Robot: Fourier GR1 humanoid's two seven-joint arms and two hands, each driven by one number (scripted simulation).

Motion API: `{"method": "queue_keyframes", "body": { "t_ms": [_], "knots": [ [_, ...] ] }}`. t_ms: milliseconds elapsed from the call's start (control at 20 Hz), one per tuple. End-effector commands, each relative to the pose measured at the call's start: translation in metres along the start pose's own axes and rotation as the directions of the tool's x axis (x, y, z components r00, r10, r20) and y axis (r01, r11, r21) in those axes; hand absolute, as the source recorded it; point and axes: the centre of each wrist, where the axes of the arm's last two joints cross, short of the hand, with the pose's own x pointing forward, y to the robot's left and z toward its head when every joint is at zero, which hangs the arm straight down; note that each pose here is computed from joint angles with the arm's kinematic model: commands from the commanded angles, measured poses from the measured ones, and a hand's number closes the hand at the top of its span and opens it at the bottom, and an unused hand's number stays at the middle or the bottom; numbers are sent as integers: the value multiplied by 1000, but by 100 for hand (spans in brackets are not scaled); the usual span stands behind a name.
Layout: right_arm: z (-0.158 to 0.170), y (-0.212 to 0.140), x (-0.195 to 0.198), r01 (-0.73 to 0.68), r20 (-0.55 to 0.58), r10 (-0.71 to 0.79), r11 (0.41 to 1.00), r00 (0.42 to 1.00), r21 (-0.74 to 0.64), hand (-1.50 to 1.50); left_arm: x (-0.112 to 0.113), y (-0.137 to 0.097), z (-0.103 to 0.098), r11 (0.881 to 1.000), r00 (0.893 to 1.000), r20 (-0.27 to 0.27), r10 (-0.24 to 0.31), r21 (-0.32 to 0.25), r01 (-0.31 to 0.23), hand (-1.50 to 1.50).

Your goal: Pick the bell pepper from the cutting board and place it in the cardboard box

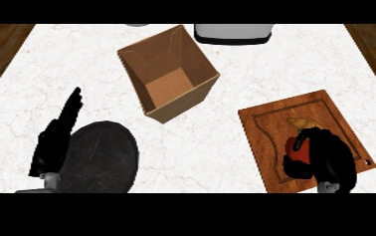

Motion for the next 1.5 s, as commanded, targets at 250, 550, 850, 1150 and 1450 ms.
{"method": "queue_keyframes", "body": {
  "t_ms": [250,550,850,1150,1450],
  "knots": [
    [-25,-12,16,-156,287,164,986,944,-49,150,1,-13,-7,1000,1000,-15,-6,20,6,0],
    [7,-46,30,-124,280,168,978,945,-168,150,-6,15,7,1000,1000,-4,-14,11,14,0],
    [47,-92,56,227,540,-108,961,835,-158,150,-11,6,-5,1000,1000,-29,-4,14,5,0],
    [56,-107,80,408,685,-263,911,679,-54,150,-2,6,1,1000,1000,-24,-15,2,15,0],
    [78,-149,144,418,731,-262,908,630,-35,150,-7,7,-10,1000,1000,-7,-15,-2,15,0]
  ]
}}
